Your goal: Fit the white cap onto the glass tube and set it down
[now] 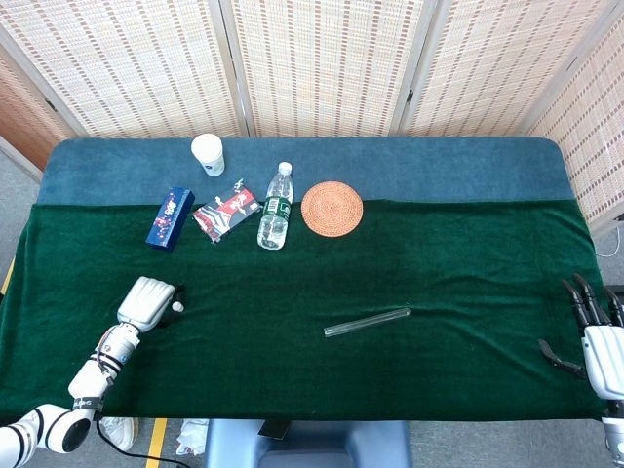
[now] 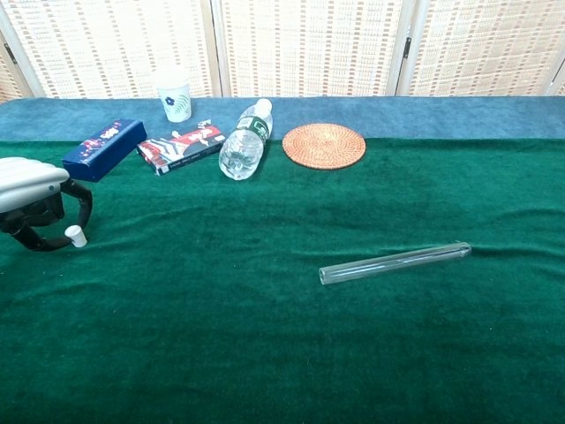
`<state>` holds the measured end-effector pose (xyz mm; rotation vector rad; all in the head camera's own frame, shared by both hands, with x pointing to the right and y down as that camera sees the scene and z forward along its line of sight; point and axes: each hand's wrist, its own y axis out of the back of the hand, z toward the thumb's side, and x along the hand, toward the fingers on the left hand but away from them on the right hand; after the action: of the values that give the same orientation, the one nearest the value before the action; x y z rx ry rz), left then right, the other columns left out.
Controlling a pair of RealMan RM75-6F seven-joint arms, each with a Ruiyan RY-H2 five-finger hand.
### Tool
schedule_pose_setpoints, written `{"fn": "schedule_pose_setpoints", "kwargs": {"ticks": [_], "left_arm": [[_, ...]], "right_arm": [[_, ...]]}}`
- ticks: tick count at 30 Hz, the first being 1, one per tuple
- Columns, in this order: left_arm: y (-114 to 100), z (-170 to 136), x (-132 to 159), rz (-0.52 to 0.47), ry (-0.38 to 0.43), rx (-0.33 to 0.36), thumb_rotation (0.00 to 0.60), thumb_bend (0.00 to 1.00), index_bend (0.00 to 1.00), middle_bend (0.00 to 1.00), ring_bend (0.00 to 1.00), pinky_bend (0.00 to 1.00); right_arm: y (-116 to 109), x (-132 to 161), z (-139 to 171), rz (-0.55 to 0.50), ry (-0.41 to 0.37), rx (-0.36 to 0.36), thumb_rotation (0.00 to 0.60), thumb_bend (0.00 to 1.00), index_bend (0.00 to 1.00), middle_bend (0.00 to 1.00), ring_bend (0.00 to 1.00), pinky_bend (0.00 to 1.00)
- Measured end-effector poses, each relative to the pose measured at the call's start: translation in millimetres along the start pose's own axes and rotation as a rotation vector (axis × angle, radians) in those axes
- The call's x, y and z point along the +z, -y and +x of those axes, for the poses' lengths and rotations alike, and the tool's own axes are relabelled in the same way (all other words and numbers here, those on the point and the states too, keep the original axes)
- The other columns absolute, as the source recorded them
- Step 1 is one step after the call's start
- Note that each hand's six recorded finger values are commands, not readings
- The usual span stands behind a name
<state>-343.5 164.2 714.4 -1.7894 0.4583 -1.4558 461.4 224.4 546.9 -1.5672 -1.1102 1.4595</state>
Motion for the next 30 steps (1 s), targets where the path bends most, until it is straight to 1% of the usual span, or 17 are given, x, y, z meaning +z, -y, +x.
{"fn": "schedule_pose_setpoints", "kwargs": {"ticks": [6,10,12,13,15,17,18,19,20,22,25,28,30], "left_arm": [[-2,0,-1,-0.013,0.003,0.015,0.600,0.41,0.57,0.98,0.86,0.76],[-6,0,-2,-0.030,0.004,0.028,0.600,0.42,0.57,0.98,0.86,0.76],[-10,-1,-2,-0.051,0.007,0.037,0.600,0.43,0.57,0.98,0.86,0.76],[-11,-2,-3,-0.063,0.009,0.041,0.600,0.43,0.57,0.98,0.86,0.76],[-16,-3,-3,-0.095,0.014,0.050,0.600,0.43,0.57,0.98,0.86,0.76],[-23,-7,-3,-0.128,0.021,0.064,0.600,0.43,0.57,0.98,0.86,0.76],[-26,-9,-3,-0.140,0.024,0.071,0.600,0.43,0.57,0.98,0.86,0.76],[-29,-11,-4,-0.150,0.027,0.080,0.600,0.44,0.57,0.98,0.86,0.76],[-33,-13,-5,-0.158,0.030,0.090,0.600,0.44,0.57,0.98,0.86,0.76],[-38,-18,-5,-0.165,0.033,0.103,0.600,0.44,0.57,0.98,0.86,0.76],[-42,-24,-5,-0.170,0.042,0.116,0.600,0.44,0.57,0.98,0.86,0.76],[-43,-30,-4,-0.170,0.052,0.117,0.600,0.44,0.57,0.98,0.86,0.76],[-42,-33,-3,-0.168,0.055,0.116,0.600,0.44,0.57,0.98,0.86,0.76]], "right_arm": [[1,1,-1,-0.002,-0.005,0.003,0.512,0.33,0.00,0.06,0.26,0.00],[1,9,-4,0.005,-0.038,0.003,0.510,0.33,0.00,0.11,0.29,0.00],[1,16,-7,0.010,-0.068,0.010,0.511,0.34,0.00,0.14,0.32,0.02],[3,23,-10,0.012,-0.094,0.016,0.511,0.34,0.00,0.17,0.34,0.06],[5,35,-15,0.015,-0.139,0.033,0.519,0.34,0.00,0.22,0.39,0.16],[9,50,-21,0.029,-0.192,0.054,0.530,0.33,0.00,0.29,0.47,0.28],[12,59,-25,0.041,-0.219,0.069,0.533,0.33,0.00,0.33,0.53,0.36],[15,65,-27,0.051,-0.240,0.081,0.534,0.33,0.00,0.35,0.57,0.40],[18,72,-30,0.061,-0.261,0.094,0.534,0.33,0.02,0.40,0.64,0.49],[26,90,-36,0.087,-0.314,0.124,0.537,0.33,0.07,0.51,0.75,0.63],[40,119,-44,0.119,-0.390,0.155,0.539,0.34,0.16,0.64,0.84,0.75],[58,145,-49,0.120,-0.449,0.184,0.541,0.33,0.24,0.75,0.95,0.87],[70,159,-53,0.116,-0.474,0.206,0.540,0.34,0.29,0.80,0.99,0.92]]}}
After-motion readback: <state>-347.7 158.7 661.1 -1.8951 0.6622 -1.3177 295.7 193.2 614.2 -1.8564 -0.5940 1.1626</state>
